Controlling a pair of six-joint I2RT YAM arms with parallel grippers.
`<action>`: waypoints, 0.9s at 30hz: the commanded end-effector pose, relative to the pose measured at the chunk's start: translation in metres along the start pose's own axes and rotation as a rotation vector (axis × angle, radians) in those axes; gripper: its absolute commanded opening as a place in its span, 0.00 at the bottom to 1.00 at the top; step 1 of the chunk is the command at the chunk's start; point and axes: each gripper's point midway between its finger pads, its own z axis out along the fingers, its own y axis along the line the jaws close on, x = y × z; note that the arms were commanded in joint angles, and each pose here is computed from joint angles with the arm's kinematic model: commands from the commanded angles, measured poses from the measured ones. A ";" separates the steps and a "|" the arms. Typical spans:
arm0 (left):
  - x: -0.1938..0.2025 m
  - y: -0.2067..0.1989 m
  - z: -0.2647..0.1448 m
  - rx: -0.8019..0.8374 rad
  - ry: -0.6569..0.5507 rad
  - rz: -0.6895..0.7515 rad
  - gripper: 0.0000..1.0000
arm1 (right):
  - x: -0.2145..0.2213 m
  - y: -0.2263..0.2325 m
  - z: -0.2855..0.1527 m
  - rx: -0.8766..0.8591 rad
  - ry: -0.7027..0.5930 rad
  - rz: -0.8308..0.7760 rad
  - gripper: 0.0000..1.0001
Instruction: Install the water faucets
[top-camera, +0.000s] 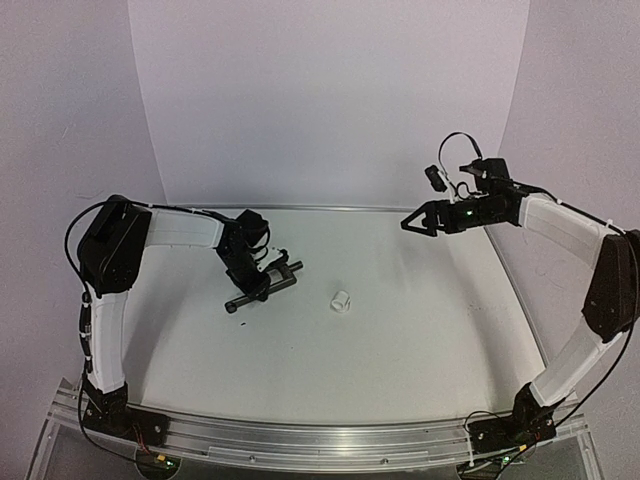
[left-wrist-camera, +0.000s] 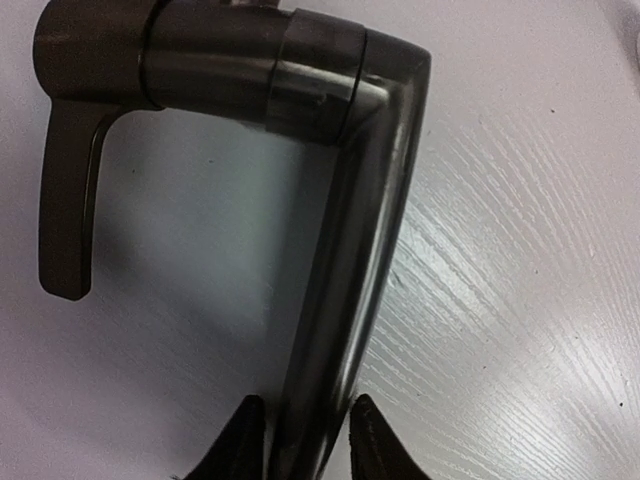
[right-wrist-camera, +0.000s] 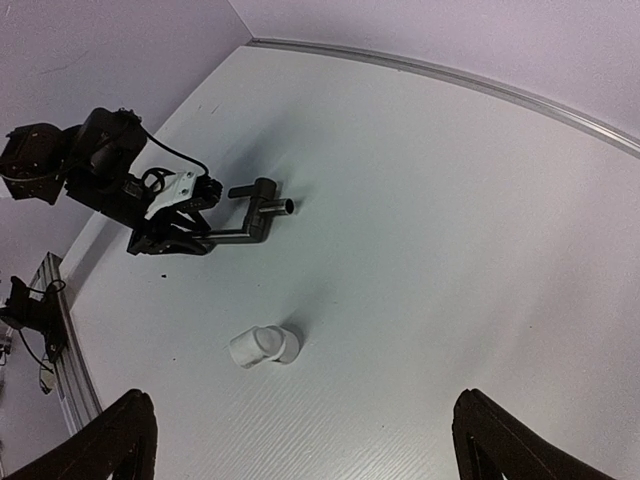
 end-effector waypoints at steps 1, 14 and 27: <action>-0.005 0.004 -0.001 -0.010 -0.008 0.025 0.23 | -0.018 0.007 0.000 -0.044 -0.038 0.005 0.98; -0.041 -0.030 -0.068 -0.107 -0.158 0.171 0.00 | -0.008 0.022 0.021 -0.132 0.005 0.140 0.98; -0.068 -0.133 -0.160 -0.162 -0.346 0.499 0.00 | 0.000 0.055 0.035 -0.257 0.057 0.168 0.98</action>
